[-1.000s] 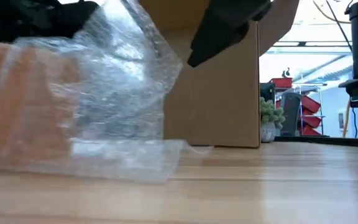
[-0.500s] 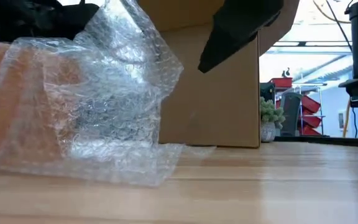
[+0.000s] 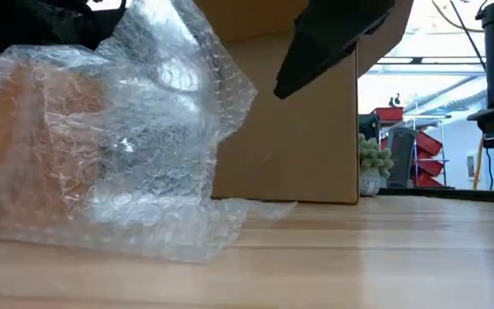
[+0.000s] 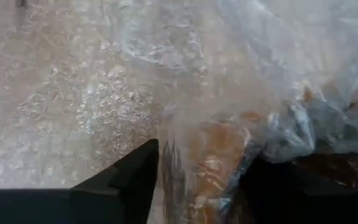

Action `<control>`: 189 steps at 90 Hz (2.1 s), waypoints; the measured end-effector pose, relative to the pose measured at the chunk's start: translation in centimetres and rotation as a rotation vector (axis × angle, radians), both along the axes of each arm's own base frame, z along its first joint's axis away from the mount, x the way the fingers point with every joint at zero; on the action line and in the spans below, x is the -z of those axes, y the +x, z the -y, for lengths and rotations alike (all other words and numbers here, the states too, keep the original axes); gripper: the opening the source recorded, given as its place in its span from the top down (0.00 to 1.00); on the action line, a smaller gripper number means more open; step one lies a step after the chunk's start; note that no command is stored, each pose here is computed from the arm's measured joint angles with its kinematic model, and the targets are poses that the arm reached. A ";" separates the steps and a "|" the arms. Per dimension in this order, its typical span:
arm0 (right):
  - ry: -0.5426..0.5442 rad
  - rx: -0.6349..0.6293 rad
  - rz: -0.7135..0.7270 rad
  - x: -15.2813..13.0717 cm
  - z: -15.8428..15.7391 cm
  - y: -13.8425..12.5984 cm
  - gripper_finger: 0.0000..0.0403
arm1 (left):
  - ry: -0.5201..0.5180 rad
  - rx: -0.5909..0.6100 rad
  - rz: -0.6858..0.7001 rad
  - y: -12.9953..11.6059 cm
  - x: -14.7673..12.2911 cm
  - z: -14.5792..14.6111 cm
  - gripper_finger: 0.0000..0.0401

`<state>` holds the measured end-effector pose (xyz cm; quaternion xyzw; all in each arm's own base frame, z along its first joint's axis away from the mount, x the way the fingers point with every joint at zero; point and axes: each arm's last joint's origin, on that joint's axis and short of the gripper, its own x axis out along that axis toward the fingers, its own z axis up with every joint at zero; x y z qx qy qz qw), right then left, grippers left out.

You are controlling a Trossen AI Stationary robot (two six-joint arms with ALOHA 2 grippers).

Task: Wrap mug
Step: Wrap the yellow mug in the bubble wrap

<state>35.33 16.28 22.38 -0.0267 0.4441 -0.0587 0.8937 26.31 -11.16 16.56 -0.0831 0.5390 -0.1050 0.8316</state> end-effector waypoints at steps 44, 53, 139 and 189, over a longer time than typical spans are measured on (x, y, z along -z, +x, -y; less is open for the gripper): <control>0.013 -0.001 0.028 -0.1 -0.1 0.2 0.33 | 0.099 0.025 -0.050 0.9 -3.8 0.2 0.39; 0.014 0.000 0.028 -0.1 -0.1 0.2 0.33 | 0.148 0.010 -0.057 1.0 -4.7 0.1 0.39; 0.016 -0.002 0.026 -0.1 -0.3 0.1 0.33 | 0.220 0.061 -0.013 0.2 -7.3 -0.4 0.39; 0.015 -0.004 0.025 -0.1 -0.3 0.1 0.33 | 0.131 0.061 0.110 -1.7 -9.6 -0.1 0.39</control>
